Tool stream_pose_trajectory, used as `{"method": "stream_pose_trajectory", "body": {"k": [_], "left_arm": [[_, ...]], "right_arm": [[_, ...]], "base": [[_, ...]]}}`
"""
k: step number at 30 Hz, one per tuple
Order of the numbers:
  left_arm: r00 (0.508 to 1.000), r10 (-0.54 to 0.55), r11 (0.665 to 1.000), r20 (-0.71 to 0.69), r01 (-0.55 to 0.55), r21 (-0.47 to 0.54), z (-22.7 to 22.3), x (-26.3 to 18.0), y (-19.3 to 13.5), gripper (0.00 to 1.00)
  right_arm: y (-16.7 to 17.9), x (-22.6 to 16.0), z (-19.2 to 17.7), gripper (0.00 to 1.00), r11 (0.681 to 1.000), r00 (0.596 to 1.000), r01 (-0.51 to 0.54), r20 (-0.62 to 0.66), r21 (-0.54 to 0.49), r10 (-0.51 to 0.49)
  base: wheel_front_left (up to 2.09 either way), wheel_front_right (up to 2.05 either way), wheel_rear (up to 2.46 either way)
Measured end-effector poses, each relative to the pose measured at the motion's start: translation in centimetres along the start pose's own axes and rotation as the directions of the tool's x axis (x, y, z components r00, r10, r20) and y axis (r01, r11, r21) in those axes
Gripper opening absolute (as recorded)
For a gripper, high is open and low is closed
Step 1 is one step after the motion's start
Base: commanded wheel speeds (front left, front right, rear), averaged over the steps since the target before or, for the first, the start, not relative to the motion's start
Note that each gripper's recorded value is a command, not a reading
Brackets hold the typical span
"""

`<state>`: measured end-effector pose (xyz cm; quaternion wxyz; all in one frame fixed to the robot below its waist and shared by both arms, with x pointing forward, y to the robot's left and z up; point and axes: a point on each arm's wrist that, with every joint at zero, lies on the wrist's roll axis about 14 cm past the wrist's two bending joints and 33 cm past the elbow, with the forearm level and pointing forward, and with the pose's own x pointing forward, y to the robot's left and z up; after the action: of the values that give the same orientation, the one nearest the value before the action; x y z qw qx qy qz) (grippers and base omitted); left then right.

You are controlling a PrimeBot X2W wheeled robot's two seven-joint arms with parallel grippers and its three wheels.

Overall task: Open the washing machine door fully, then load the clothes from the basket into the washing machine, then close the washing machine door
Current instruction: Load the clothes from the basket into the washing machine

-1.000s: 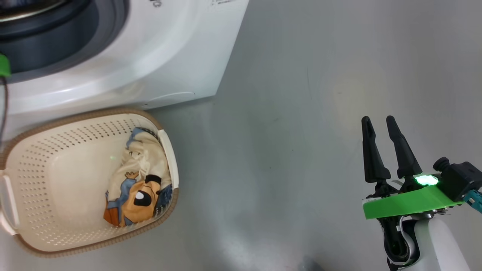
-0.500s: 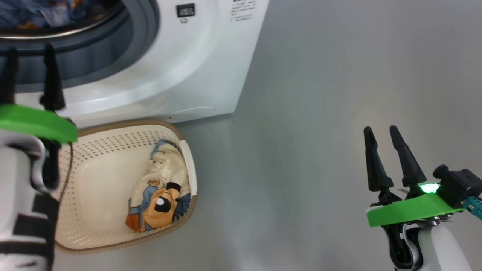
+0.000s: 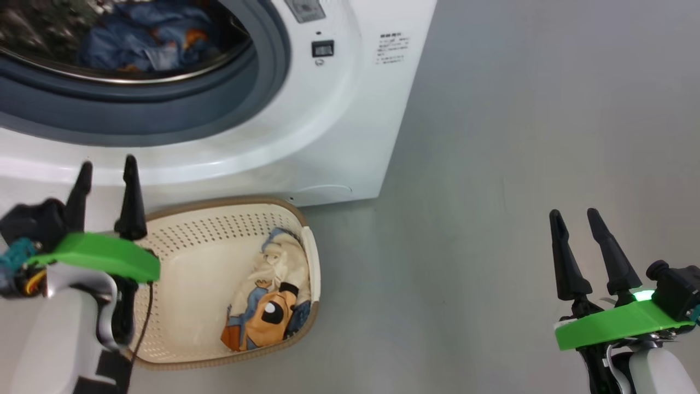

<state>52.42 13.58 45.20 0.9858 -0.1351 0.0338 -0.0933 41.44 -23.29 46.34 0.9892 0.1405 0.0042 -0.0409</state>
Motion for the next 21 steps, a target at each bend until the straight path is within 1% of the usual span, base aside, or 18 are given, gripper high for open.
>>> {"method": "stream_pose_trajectory", "body": {"k": [6, 10, 21], "left_arm": [[0.999, 0.037, 0.999, 0.023, -0.037, -0.007, 1.1, -2.5, 0.6, 1.00], [0.999, 0.042, 0.999, 0.033, -0.042, -0.002, 1.5, -4.2, 0.5, 1.00], [0.997, 0.061, 0.998, 0.039, -0.062, 0.015, 1.8, -9.0, 0.5, 1.00]], "right_arm": [[0.2, -1.0, 0.1, 1.00, 1.000, 1.000, -0.012, -0.005, 0.000, 0.012], [0.4, -1.1, 1.1, 1.00, 1.000, 1.000, -0.025, 0.019, -0.008, 0.025], [0.2, -3.7, 1.7, 1.00, 1.000, 0.999, -0.029, 0.024, -0.006, 0.029]], "base": [[0.00, 0.00, 0.00], [0.00, 0.00, 0.00], [0.00, 0.00, 0.00]]}}
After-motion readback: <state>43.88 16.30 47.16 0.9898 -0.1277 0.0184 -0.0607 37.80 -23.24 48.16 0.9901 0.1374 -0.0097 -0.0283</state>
